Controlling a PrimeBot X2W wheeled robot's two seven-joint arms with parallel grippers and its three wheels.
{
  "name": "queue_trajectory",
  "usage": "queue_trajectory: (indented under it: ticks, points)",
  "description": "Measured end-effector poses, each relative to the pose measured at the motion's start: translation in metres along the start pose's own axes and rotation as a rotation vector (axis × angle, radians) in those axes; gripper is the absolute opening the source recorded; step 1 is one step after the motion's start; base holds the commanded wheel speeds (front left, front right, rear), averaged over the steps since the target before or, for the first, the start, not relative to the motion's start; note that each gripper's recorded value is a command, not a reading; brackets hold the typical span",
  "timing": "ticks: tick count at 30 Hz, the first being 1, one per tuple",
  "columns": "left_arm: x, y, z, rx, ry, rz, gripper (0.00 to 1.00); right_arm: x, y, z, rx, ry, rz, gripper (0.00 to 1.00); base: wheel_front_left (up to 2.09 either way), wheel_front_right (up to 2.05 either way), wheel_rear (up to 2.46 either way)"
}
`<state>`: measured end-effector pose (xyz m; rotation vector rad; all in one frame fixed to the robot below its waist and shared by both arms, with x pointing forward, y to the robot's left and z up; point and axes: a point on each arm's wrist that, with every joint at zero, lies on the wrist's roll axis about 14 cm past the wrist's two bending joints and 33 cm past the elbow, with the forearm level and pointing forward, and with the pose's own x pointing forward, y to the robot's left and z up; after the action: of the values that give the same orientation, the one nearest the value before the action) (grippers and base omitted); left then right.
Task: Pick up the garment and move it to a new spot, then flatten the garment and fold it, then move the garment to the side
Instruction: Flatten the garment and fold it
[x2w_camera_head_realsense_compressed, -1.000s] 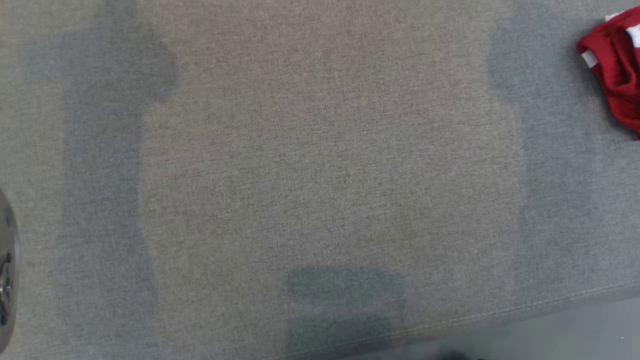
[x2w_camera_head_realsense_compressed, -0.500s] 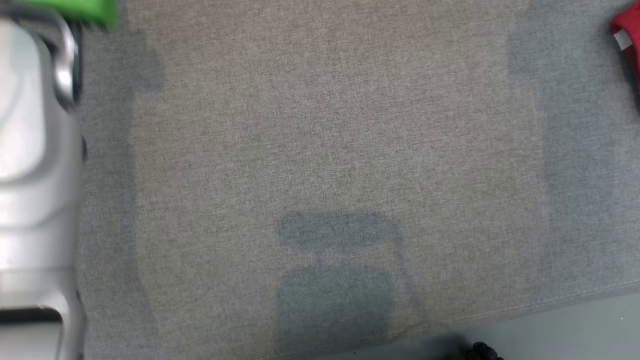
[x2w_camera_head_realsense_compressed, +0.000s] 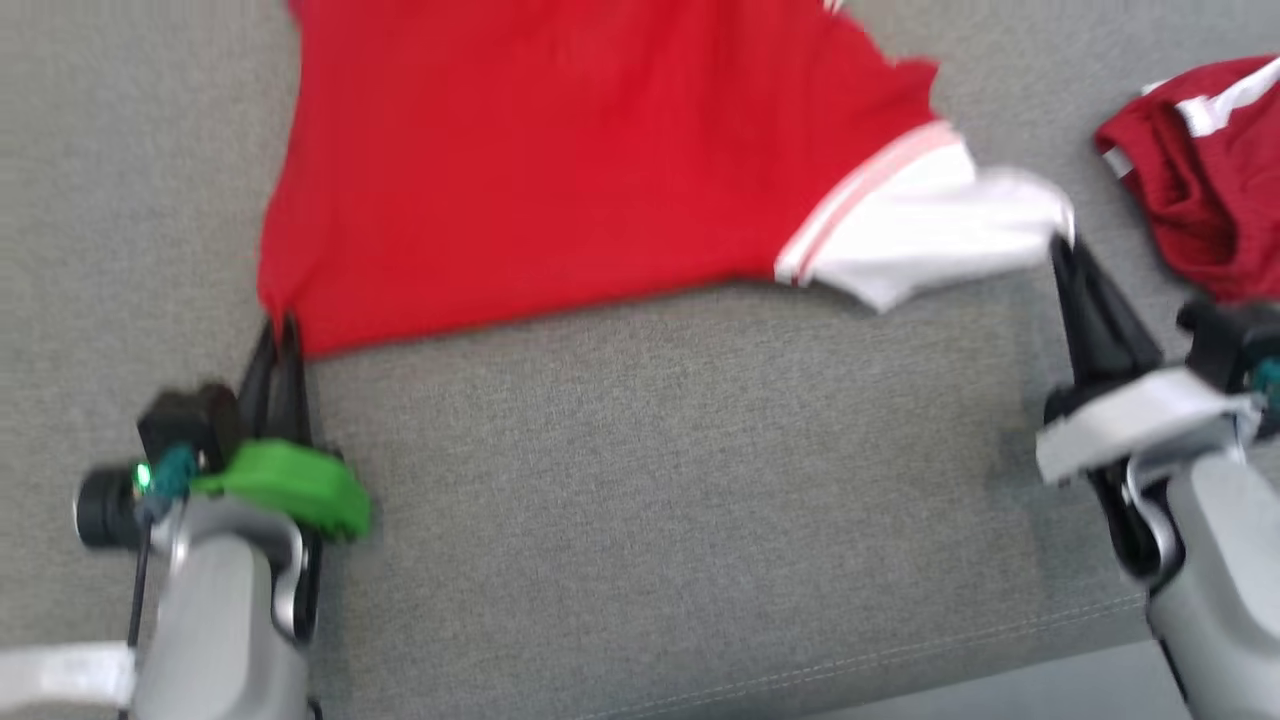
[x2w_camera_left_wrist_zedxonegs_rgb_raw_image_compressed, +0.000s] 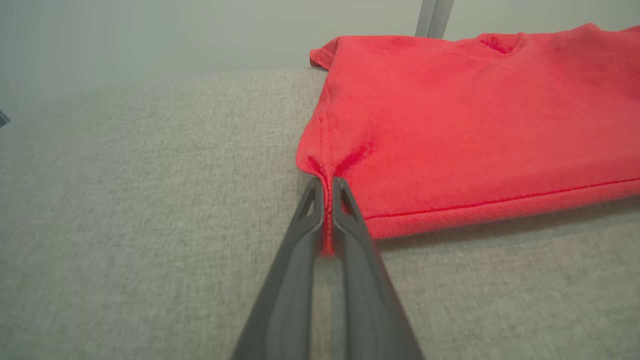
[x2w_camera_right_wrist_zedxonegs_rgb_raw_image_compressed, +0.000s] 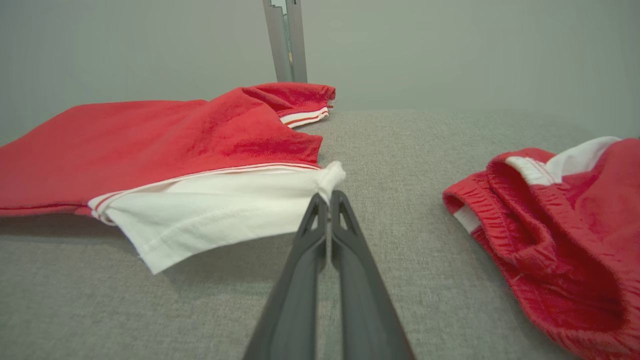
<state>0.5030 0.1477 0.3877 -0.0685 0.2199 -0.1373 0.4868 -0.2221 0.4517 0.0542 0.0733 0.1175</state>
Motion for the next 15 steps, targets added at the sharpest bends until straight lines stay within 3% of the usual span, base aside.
queue_trajectory:
  ticks: [3, 15]
  points:
    - [-0.035, 0.006, -0.015, -0.059, 0.041, 0.046, 0.00, -0.035, -0.006, -0.012, 0.036, 0.044, -0.046, 0.00, 0.00, 0.00, 0.00]
    - [-0.133, 0.000, -0.036, -0.089, 0.099, 0.072, 0.00, -0.148, -0.006, -0.048, 0.122, 0.151, -0.150, 0.00, 0.00, 0.00, 0.00]
